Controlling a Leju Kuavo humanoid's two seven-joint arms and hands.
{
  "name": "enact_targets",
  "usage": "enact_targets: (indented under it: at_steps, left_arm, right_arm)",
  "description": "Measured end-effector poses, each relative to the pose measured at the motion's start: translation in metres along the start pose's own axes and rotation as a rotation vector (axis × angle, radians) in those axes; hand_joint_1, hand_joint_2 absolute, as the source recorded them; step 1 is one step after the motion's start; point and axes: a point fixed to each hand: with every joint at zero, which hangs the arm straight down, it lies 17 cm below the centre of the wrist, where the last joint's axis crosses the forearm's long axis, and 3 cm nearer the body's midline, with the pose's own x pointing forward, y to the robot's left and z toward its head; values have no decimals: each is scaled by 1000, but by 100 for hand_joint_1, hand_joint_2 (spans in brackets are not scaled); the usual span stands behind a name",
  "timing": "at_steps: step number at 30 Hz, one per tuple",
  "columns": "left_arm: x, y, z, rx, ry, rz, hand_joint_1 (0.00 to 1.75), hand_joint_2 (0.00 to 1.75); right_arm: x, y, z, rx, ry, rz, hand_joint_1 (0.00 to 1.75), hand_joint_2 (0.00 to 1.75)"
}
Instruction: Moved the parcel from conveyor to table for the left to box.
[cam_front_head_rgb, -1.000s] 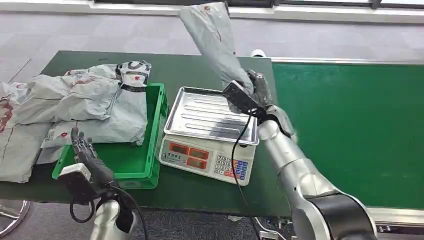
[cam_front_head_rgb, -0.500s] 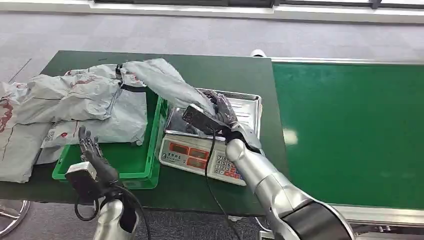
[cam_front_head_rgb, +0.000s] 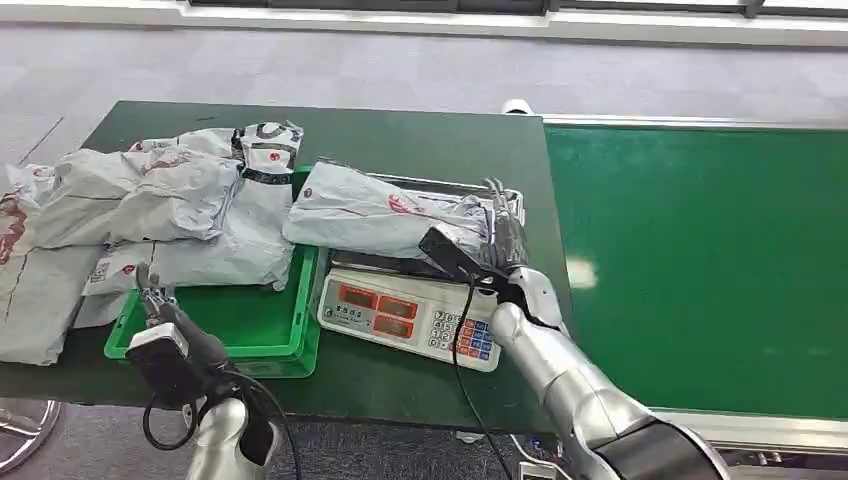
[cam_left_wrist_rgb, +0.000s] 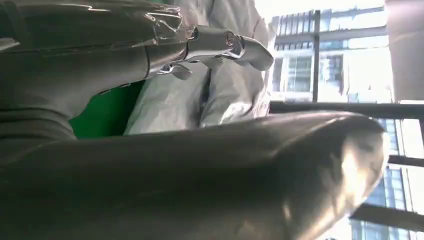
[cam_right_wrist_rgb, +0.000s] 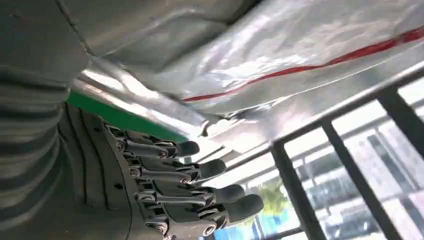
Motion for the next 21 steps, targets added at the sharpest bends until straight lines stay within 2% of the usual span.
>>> enact_targets:
  at_steps: [2, 5, 7, 11, 12, 15, 21]
  left_arm:
    - [13, 1, -4, 4, -53, -44, 0, 0]
    - [29, -7, -5, -31, -128, -90, 0, 0]
    - [33, -17, -3, -67, -154, -105, 0, 0]
    - [37, -26, -4, -97, -179, -118, 0, 0]
    - [39, -33, -3, -123, -192, -134, 0, 175]
    - [39, -75, -5, -289, -209, -193, 0, 175]
    - [35, -195, -6, -704, -291, -356, 0, 175]
  right_arm:
    - [-5, -5, 11, -53, -40, -11, 0, 175]
    - [-6, -16, 36, -116, -94, -120, 0, 175]
    - [-5, -33, 56, -169, -113, -213, 0, 175]
    - [0, -75, 80, -275, -151, -264, 0, 175]
    - [0, -84, 87, -306, -162, -278, 0, 175]
    - [8, -121, 114, -420, -216, -332, 0, 175]
    - [25, -198, 152, -616, -352, -481, 0, 175]
